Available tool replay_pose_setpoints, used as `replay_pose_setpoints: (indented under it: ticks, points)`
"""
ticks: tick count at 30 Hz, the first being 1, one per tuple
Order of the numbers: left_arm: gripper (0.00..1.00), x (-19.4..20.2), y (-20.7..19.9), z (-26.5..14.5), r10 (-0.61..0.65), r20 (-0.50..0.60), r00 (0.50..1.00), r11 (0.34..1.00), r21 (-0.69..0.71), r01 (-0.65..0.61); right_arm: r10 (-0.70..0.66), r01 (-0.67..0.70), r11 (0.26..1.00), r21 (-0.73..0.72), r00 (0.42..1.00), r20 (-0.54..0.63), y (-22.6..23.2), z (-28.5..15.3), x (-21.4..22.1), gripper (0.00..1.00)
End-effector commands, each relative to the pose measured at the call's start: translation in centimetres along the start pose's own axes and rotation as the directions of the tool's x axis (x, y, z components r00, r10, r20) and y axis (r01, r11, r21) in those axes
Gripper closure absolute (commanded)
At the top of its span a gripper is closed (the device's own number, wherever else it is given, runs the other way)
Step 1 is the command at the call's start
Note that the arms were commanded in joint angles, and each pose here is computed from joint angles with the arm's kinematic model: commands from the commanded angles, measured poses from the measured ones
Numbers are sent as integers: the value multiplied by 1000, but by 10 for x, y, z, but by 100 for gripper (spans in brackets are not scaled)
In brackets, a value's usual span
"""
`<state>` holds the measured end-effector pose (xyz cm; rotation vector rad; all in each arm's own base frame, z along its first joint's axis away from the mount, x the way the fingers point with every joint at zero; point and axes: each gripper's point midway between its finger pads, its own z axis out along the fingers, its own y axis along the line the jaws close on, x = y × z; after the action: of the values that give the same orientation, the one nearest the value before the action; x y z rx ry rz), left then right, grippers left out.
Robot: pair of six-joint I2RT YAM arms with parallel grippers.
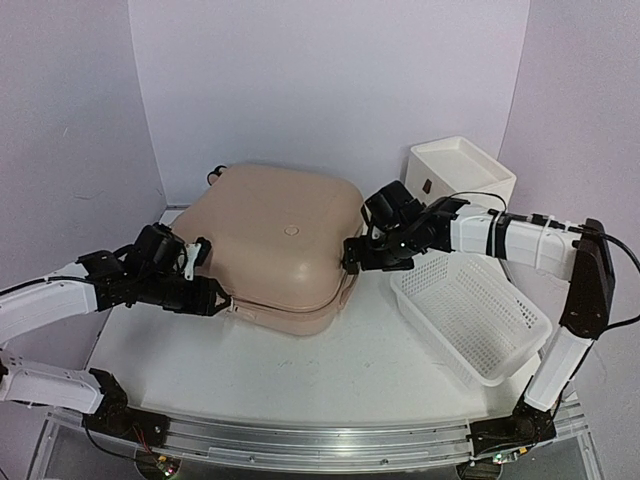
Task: Open, take out, and arrange the luggage
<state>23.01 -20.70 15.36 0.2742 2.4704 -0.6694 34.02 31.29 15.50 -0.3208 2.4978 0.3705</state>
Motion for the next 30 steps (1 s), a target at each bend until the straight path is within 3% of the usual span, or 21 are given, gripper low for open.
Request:
replay_pose_setpoints:
  ticks: [1, 7, 13, 30]
  points:
    - [44, -25, 20, 3, 51, 103, 993, 980, -197, -30, 9, 2, 991, -132, 997, 80, 27, -31, -26, 2]
    - [47, -21, 7, 14, 115, 101, 988, 972, -216, -92, 15, -3, 991, -134, 996, 91, 25, -40, -25, 2]
    - [42, -13, -1, 23, 175, 86, 981, 955, -256, -148, 16, -1, 990, -142, 994, 105, 25, -45, -27, 2]
    - [61, -8, -1, 55, 317, -1, 948, 837, -470, -280, 6, 12, 989, -146, 993, 120, 24, -52, -28, 2]
